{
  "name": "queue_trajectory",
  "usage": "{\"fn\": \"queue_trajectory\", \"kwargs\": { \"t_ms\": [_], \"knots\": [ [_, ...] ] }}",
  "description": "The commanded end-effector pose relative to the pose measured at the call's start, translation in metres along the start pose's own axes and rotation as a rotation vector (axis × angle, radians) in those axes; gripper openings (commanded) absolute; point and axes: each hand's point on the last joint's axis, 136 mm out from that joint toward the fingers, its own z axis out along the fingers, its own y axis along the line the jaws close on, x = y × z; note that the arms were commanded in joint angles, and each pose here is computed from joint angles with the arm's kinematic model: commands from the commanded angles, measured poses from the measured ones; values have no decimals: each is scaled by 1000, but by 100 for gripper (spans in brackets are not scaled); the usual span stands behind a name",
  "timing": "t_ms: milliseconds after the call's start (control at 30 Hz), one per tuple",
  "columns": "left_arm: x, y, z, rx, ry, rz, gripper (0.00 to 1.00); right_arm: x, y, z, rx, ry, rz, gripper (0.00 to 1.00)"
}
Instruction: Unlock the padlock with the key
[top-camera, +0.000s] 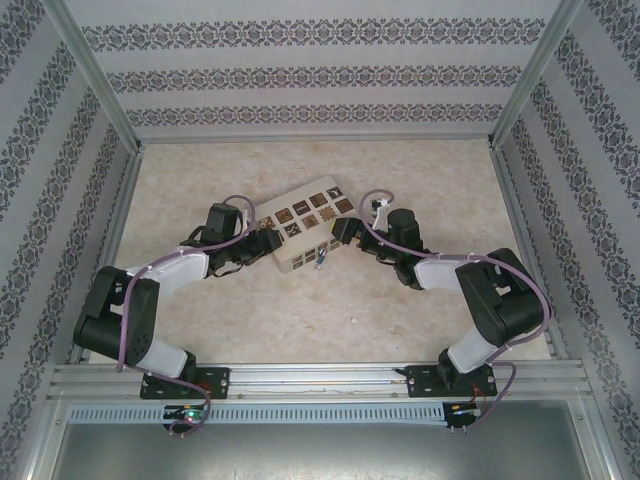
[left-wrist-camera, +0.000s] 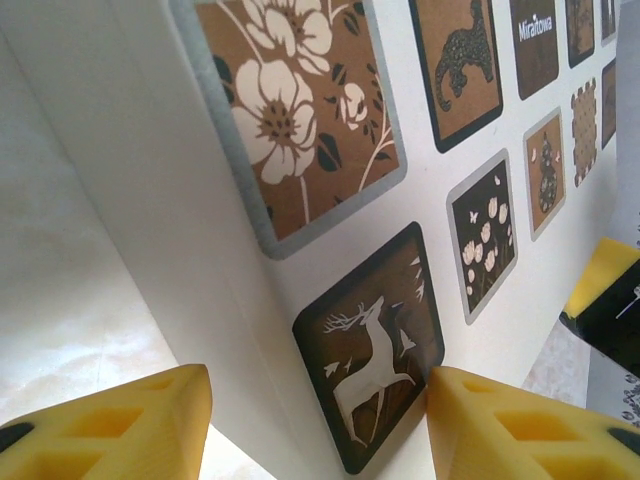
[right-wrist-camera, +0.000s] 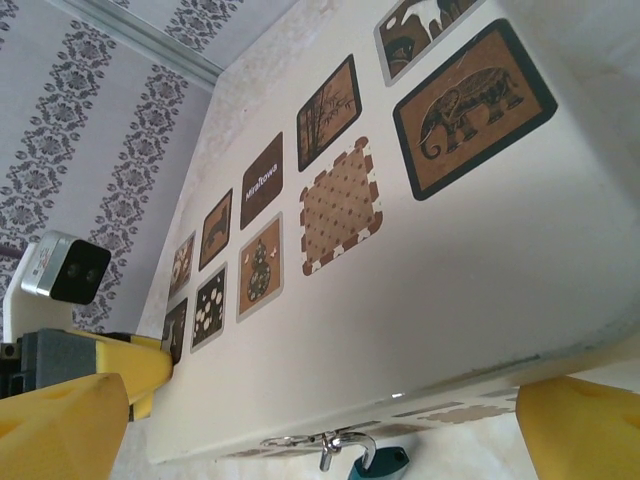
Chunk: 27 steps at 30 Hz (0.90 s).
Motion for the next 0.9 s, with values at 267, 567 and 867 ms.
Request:
{"fn": "queue_trajectory", "kwargs": {
  "t_ms": [267,567,867],
  "knots": [
    [10,8,-16,-73,-11,-3,60,-18,11,-12,-57,-75,-55,98],
    [-11,-21,-57,-79,-120,96,62,-6,-1,-39,-2,-83,-62,98],
    [-21,-56,-78,-25,-116,160,57,0,8,-56,-52,-91,-67,98]
  ]
}}
